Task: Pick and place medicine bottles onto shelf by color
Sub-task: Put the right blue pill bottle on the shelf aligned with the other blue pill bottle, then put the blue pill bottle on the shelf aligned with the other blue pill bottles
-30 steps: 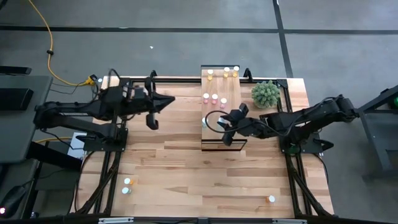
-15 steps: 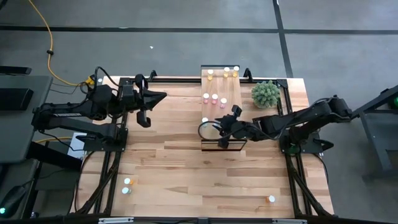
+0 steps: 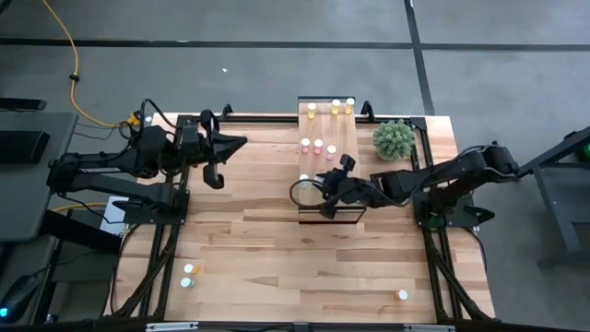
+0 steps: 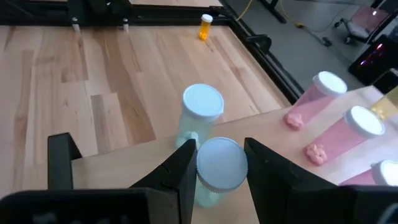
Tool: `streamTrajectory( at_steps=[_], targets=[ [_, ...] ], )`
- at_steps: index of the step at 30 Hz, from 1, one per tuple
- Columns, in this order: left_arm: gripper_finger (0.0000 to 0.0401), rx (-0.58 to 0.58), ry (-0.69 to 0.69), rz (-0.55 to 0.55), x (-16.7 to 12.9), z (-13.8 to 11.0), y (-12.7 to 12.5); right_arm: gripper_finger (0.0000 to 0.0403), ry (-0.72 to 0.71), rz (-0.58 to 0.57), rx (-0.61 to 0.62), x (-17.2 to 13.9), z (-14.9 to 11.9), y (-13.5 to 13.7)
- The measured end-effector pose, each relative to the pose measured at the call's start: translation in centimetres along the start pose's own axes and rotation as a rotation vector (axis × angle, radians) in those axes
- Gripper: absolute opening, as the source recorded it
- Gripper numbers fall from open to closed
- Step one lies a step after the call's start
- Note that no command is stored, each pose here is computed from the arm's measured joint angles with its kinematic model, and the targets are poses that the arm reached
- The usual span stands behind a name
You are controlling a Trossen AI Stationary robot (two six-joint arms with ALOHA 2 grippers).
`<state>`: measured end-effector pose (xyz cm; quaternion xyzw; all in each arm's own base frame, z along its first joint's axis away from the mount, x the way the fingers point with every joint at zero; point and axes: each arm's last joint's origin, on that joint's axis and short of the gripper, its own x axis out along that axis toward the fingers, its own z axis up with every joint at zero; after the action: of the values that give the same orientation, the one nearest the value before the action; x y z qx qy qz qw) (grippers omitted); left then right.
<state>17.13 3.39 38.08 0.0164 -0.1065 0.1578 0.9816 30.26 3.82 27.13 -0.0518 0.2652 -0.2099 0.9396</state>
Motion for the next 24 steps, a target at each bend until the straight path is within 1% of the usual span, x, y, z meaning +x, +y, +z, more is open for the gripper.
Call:
streamTrajectory(
  at_steps=[3, 8, 10, 12, 15, 20, 24],
  targets=[
    [0.0000, 0.000, 0.002, 0.006, 0.0, 0.0, 0.0, 0.0108, 0.009, 0.019, 0.031, 0.3, 0.0, -0.4],
    [0.0000, 0.001, 0.002, 0.006, 0.0, 0.0, 0.0, 0.0109, 0.017, 0.054, 0.047, 0.6, 0.1, -0.8],
    [0.0000, 0.011, 0.002, 0.011, 0.0, 0.0, 0.0, 0.0116, 0.016, 0.055, 0.054, 0.6, 0.1, -0.9],
    [0.0000, 0.019, 0.003, 0.026, 0.0, 0.0, 0.1, 0.0132, 0.019, 0.065, 0.058, 0.7, 0.1, -1.0],
    [0.0000, 0.020, 0.003, 0.029, 0.0, 0.0, 0.1, 0.0168, 0.031, 0.093, 0.078, 0.7, 0.0, -0.9],
    [0.0000, 0.027, 0.003, 0.029, 0.0, 0.0, 0.1, 0.0227, 0.018, 0.091, 0.085, 0.5, 0.3, -1.0],
    [0.0000, 0.025, 0.002, 0.027, 0.0, 0.0, 0.1, 0.0253, 0.026, 0.089, 0.097, -0.3, 0.4, -1.6]
  ],
)
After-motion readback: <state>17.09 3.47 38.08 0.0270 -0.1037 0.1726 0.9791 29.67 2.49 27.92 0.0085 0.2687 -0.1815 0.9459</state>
